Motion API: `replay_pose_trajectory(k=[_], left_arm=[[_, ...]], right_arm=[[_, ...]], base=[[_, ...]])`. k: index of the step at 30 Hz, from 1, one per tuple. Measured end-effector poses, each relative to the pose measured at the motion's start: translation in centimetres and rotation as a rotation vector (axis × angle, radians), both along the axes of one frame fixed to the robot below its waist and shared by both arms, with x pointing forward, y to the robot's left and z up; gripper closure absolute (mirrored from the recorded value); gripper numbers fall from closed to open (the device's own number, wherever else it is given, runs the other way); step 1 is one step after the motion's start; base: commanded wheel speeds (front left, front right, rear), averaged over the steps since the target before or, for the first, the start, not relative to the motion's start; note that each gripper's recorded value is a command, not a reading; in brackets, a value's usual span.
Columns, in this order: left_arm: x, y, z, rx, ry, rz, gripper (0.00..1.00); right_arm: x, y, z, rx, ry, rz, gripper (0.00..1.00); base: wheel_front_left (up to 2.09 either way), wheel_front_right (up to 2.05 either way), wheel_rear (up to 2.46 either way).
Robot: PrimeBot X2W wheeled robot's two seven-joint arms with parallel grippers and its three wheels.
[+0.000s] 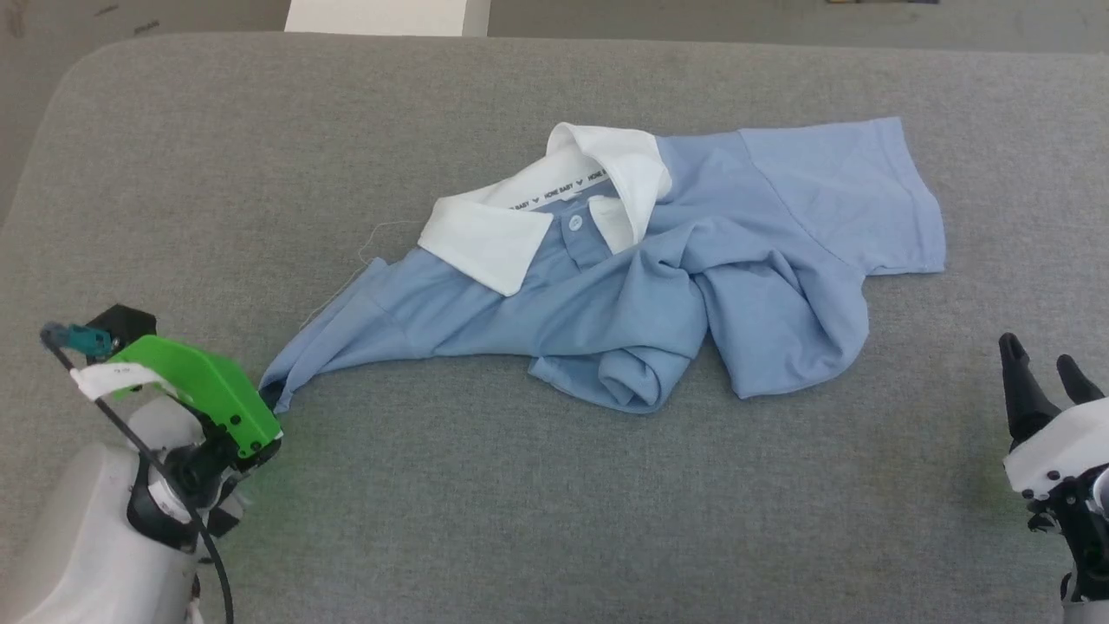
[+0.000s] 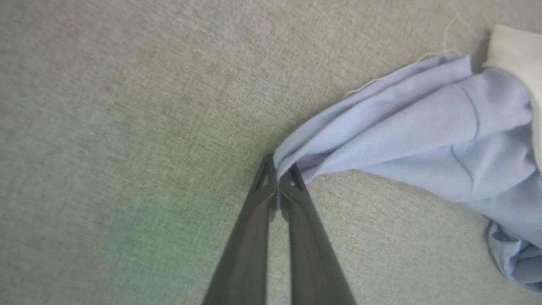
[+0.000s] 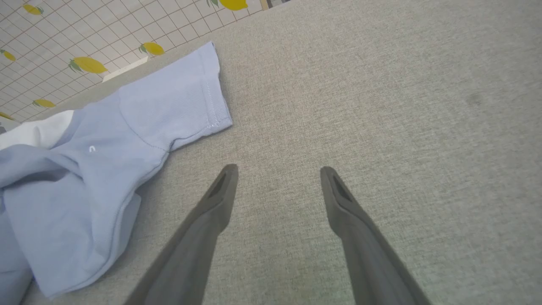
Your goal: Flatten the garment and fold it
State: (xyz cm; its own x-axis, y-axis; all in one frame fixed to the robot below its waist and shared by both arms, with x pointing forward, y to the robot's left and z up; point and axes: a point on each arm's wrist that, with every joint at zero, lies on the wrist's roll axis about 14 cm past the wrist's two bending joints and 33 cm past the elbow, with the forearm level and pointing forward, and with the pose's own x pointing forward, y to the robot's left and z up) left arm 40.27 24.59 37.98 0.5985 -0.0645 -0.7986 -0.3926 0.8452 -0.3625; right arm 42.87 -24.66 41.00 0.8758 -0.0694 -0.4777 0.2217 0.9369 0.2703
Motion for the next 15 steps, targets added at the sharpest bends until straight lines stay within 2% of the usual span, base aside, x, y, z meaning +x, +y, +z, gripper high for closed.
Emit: replay_pose_trajectory(k=[1, 5, 8, 11, 15], left_arm=[[0.0, 0.0, 0.1, -0.004, -0.012, 0.009, 0.0], [0.9, 0.8, 1.9, 0.02, -0.141, 0.056, 0.0], [2.6, 2.1, 5.6, 0.084, -0.348, 0.084, 0.0], [3.6, 3.2, 9.5, 0.203, -0.57, 0.084, 0.0], [2.9, 3.1, 12.1, 0.319, -0.762, 0.071, 0.0]], right_arm=[[0.0, 0.0, 0.1, 0.0, -0.001, 0.0, 0.0], [-0.1, 0.1, 0.6, 0.0, -0.013, 0.004, 0.0], [-0.2, 0.2, 1.1, 0.001, -0.024, 0.007, 0.0], [-0.4, 0.1, 1.5, -0.001, -0.035, 0.005, 0.0], [-0.8, -0.1, 1.8, -0.004, -0.041, 0.001, 0.0]], base=[[0.0, 0.0, 0.0], [0.0, 0.0, 0.0], [0.0, 0.0, 0.0], [0.0, 0.0, 0.0], [0.0, 0.0, 0.0]])
